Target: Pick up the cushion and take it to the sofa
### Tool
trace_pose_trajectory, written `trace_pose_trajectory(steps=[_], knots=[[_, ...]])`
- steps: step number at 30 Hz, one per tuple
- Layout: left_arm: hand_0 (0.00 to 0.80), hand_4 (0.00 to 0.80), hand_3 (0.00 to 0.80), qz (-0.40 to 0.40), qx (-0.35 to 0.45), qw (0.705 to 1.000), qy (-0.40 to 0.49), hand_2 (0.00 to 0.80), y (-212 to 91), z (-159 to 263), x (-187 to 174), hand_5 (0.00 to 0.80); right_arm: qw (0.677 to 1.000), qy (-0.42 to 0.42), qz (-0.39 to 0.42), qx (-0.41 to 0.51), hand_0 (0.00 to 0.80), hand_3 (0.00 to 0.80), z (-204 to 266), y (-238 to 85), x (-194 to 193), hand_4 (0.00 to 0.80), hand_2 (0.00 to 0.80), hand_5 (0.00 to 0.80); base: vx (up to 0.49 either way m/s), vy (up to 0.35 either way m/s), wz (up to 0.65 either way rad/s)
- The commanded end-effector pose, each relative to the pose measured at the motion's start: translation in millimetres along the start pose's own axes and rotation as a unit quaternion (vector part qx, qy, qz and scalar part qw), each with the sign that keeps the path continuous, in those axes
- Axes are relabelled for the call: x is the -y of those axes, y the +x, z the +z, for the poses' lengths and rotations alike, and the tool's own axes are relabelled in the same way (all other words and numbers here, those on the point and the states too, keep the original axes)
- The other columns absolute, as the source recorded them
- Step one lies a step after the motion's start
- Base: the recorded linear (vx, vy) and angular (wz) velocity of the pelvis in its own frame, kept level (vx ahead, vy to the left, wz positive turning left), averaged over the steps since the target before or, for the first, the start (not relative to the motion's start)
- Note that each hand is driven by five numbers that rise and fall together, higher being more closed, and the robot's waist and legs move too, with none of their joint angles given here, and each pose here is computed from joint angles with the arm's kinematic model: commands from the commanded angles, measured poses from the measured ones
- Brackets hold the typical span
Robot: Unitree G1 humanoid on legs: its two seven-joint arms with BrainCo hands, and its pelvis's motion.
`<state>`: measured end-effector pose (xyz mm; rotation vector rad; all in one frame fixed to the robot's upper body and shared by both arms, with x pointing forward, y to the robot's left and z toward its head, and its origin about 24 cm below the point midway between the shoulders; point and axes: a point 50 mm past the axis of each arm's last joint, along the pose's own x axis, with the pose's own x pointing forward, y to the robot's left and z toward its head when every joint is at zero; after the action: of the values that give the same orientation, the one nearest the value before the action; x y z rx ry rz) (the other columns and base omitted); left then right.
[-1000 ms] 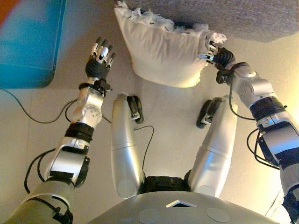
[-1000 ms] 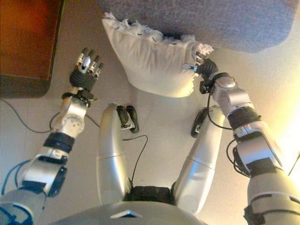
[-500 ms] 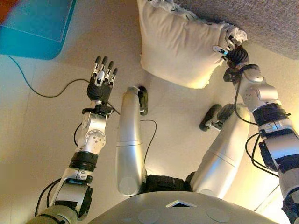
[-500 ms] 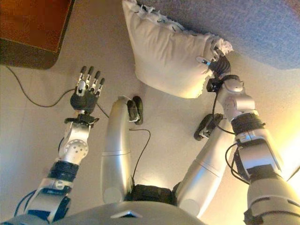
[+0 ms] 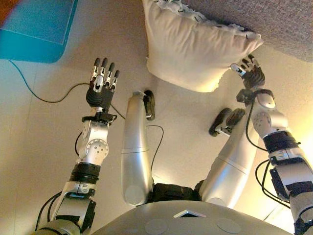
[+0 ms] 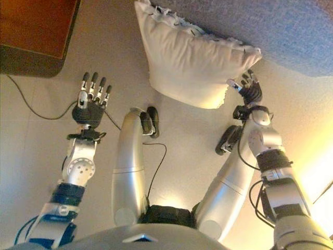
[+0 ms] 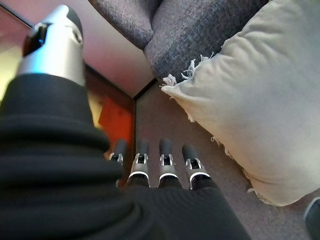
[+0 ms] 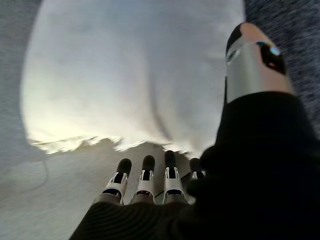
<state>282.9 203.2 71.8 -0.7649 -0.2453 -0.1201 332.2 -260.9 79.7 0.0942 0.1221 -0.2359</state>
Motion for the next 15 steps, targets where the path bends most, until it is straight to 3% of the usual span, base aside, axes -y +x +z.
trace_pose_trajectory(steps=[1, 15], knots=[[0.0, 0.0, 0.0, -0.017, 0.036, 0.999, 0.004, 0.0, -3, 11, 2, 0.0, 0.998, 0.046, -0.019, 0.026, 0.0, 0.0, 10, 3, 3, 0.0, 0.0, 0.0, 0.0, 0.0, 0.0], [0.0, 0.0, 0.0, -0.043, 0.011, 0.999, -0.002, 0.0, 7, 8, 13, 0.0, 0.993, 0.101, -0.048, -0.023, 0.0, 0.0, 21, 25, 10, 0.0, 0.0, 0.0, 0.0, -0.008, 0.05]])
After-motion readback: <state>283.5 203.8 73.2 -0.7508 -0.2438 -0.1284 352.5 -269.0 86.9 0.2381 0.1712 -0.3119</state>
